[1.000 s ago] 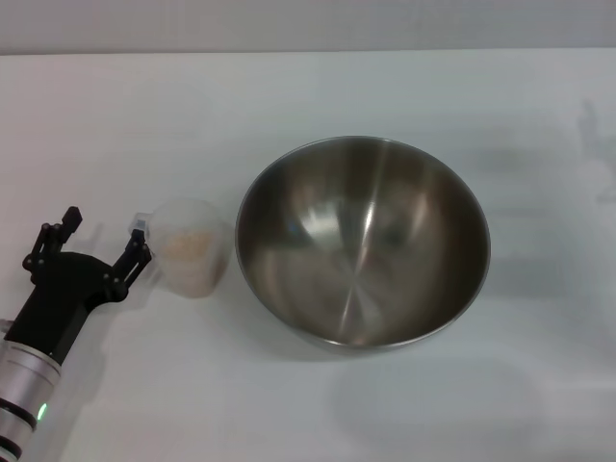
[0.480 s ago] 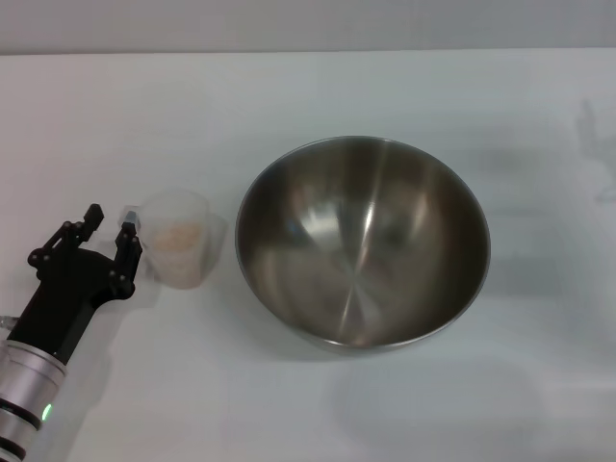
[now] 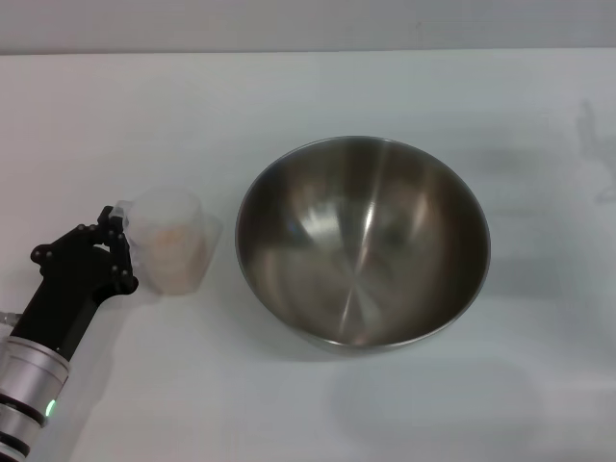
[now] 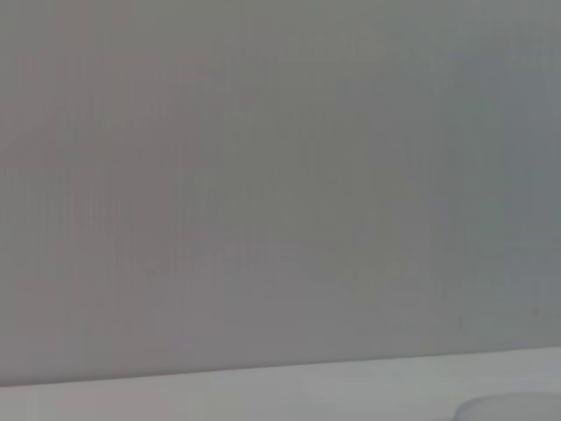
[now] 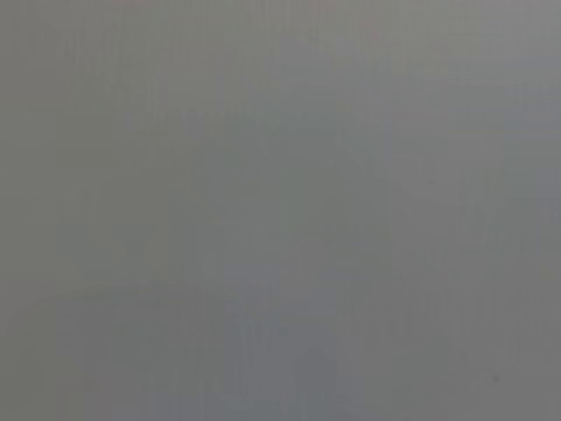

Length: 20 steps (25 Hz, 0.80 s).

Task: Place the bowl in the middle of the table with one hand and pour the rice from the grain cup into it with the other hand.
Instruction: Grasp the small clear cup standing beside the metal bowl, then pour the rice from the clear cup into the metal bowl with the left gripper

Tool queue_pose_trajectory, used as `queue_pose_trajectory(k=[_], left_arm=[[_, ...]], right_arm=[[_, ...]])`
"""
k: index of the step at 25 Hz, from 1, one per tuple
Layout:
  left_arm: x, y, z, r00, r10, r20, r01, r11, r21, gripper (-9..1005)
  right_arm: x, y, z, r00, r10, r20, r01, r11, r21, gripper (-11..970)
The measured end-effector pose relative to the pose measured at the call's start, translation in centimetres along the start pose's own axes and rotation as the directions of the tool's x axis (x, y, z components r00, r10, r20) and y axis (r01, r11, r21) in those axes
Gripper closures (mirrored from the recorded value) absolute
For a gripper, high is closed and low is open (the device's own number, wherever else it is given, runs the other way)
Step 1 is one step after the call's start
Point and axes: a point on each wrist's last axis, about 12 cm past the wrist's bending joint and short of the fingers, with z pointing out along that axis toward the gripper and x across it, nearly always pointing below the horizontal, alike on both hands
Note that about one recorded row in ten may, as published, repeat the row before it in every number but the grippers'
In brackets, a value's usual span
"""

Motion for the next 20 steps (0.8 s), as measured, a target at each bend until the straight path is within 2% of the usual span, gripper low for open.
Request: queue_pose_trajectory(k=[7,12,15,16,17,18,19,20], left_arm=[[-0.4,0.0,0.4,1.000,-0.018,0.022,0.018,1.000,-0.016,951],[-1.7,0.4,1.1,0.993,-0.010,0.119,0.018,0.998,-0.064,973],[-2.8,0.4,1.6,0.979,0.066,0.192,-0.055,0.996,-0.064,971],[-3.4,0.2,2.1,0.964,0.140,0.228,-0.129,0.990,-0.066,970],[-3.4,0.2,2.1,0.964,0.140,0.228,-0.129,0.990,-0.066,970],[-3.8,0.1,2.5,0.947,0.203,0.247,-0.191,0.979,-0.072,969],[-3.8,0.1,2.5,0.947,0.203,0.247,-0.191,0.979,-0.072,968],[-4.6,-0.3,3.6,0.906,0.315,0.283,-0.307,0.949,-0.074,968]], right_arm=[[0.0,0.0,-0.1,1.000,0.001,-0.001,-0.001,1.000,0.000,468],[0.1,0.0,-0.3,1.000,0.000,-0.002,0.000,1.000,0.002,468],[0.0,0.0,-0.4,1.000,-0.022,0.004,0.022,1.000,0.002,468],[-0.1,0.0,-0.4,0.999,-0.047,0.013,0.047,0.999,0.002,468],[-0.1,0.0,-0.4,0.998,-0.055,0.018,0.055,0.998,0.002,468],[-0.2,0.1,-0.4,0.998,-0.058,0.023,0.058,0.998,0.002,468],[-0.2,0.1,-0.4,0.998,-0.058,0.023,0.058,0.998,0.002,468],[-0.3,0.1,-0.4,0.998,-0.060,0.028,0.060,0.998,0.000,468]])
